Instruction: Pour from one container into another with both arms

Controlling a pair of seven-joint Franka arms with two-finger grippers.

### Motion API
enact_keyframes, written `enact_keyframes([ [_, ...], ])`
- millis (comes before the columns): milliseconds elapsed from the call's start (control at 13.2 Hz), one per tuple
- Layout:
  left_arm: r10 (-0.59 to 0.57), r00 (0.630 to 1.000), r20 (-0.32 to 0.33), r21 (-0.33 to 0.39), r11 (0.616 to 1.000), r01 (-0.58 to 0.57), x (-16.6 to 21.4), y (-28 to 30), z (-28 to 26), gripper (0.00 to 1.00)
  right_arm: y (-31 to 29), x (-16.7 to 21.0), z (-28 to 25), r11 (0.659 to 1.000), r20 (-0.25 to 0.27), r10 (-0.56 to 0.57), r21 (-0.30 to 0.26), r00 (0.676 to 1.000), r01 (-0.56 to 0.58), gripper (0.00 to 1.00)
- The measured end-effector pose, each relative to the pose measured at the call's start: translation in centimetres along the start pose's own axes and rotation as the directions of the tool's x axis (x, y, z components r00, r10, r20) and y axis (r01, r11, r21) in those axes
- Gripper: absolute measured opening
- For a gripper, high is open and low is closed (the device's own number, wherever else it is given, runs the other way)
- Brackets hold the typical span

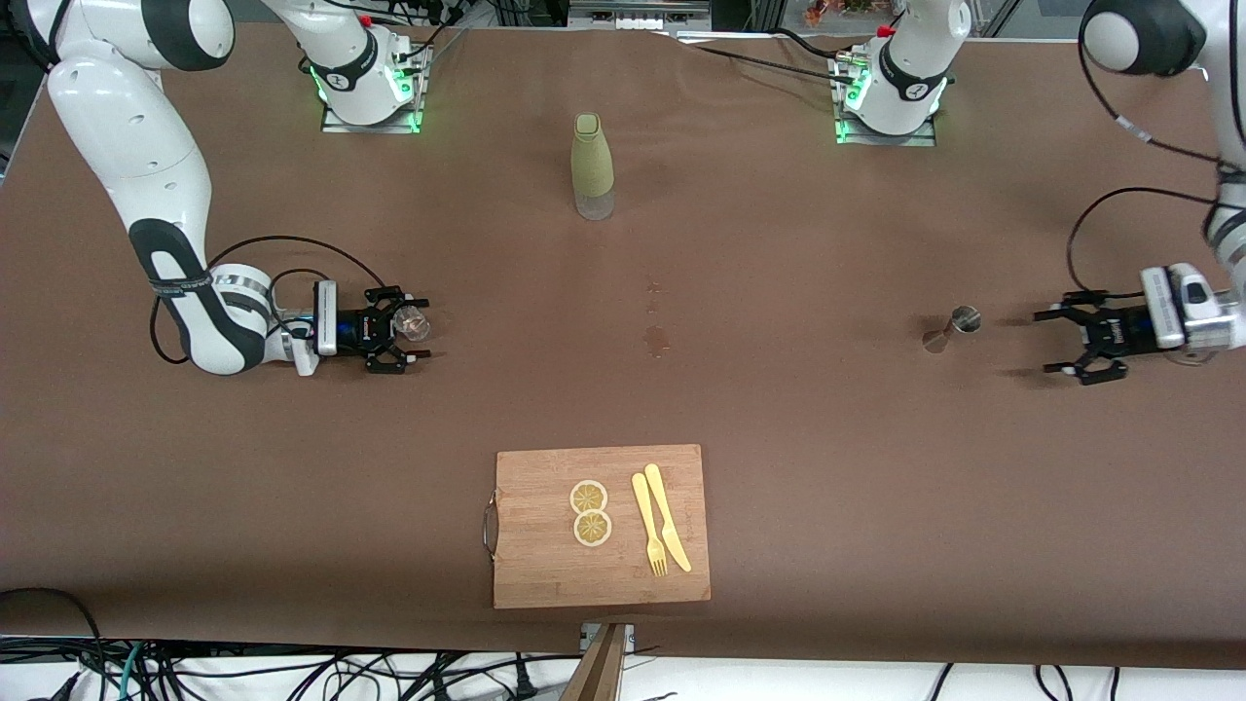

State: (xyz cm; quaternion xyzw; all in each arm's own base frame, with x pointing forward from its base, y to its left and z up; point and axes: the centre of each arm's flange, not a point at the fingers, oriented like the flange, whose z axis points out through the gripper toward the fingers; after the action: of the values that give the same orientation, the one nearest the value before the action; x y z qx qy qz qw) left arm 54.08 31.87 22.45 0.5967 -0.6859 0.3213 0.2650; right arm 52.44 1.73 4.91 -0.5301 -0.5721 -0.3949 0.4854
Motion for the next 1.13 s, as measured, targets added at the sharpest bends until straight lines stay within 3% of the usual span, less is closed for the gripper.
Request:
enact_keyframes([
  [227,0.074,0.961,0.267,-0.001,0.997,-0.077,7.4,-1.7,-9.3,1.00,0.2,0.5,-1.6,1.000,0.023,0.000,-0.012,1.000,0.000,1.00],
  [378,-0.026,0.913,0.407,0.013,1.000,0.023,12.9,-1.7,-13.9,1.00,0.4,1.3,-2.5,1.000,0.020,-0.008,-0.014,1.000,0.008,1.00],
  [605,-0.225,0.786,0.576,0.096,0.973,0.209,22.2,-2.2,-17.2,1.00,0.9,3.2,-3.8,1.000,0.039,-0.020,-0.005,0.999,0.020,1.00],
  [756,-0.361,0.695,0.621,0.202,0.931,0.303,27.6,-1.9,-17.9,1.00,1.4,5.3,-5.2,1.000,0.072,-0.008,0.002,0.997,0.008,1.00],
  [907,-0.494,0.607,0.622,0.312,0.868,0.386,30.7,-1.2,-18.1,1.00,2.1,8.0,-6.7,1.000,0.116,0.020,0.014,0.993,-0.022,1.00],
  [1134,-0.679,0.462,0.571,0.455,0.730,0.510,33.7,-0.8,-17.4,1.00,3.2,13.7,-9.1,0.995,0.211,0.095,0.023,0.973,-0.102,1.00],
])
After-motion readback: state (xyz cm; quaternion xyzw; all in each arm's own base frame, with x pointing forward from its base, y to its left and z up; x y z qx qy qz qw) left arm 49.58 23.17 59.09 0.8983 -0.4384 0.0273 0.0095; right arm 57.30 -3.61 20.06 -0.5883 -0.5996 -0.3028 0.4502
